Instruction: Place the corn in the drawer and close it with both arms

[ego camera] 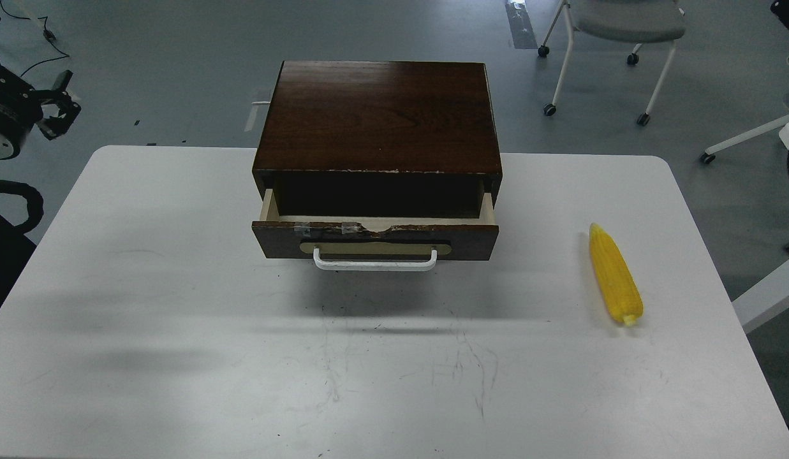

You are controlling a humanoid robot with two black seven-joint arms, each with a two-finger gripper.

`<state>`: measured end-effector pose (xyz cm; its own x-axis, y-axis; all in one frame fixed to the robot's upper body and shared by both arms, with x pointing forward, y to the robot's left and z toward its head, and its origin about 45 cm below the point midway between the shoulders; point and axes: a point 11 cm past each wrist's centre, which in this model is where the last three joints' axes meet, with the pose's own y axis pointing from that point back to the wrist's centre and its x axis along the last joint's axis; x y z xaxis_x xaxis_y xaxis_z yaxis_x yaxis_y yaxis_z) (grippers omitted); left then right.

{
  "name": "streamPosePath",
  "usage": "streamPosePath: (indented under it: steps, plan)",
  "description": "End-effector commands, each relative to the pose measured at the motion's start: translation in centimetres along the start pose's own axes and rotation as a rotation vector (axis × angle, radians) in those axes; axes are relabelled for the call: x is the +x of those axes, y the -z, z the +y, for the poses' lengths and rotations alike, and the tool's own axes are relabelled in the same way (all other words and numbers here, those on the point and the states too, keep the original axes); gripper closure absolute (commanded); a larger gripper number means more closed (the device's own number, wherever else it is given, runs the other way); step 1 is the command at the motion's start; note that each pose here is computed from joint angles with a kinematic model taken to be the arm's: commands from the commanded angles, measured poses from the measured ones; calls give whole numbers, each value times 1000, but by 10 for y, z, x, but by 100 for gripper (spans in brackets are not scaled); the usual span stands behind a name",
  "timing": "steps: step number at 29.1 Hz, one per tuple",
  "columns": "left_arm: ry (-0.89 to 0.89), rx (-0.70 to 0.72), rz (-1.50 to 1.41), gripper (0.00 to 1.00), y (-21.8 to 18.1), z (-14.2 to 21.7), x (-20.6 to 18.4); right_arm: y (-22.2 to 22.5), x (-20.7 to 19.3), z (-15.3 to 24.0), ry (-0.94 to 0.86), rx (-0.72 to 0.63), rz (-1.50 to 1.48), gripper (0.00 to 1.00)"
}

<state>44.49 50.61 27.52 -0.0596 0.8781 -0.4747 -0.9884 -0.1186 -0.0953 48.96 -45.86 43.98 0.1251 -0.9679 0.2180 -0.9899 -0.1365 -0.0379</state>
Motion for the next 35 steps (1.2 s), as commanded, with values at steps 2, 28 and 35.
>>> streamPosePath:
  steps: [2,28,35]
  plan:
    - [-8,-12,4,2,4,4,4,5,-20,-9,126,-171,417,0]
    - [-11,-35,-19,2,-16,3,8,-233,-136,95,715,-644,1037,3]
    - [-17,-27,-25,2,-16,5,11,-256,-148,120,811,-648,1098,20]
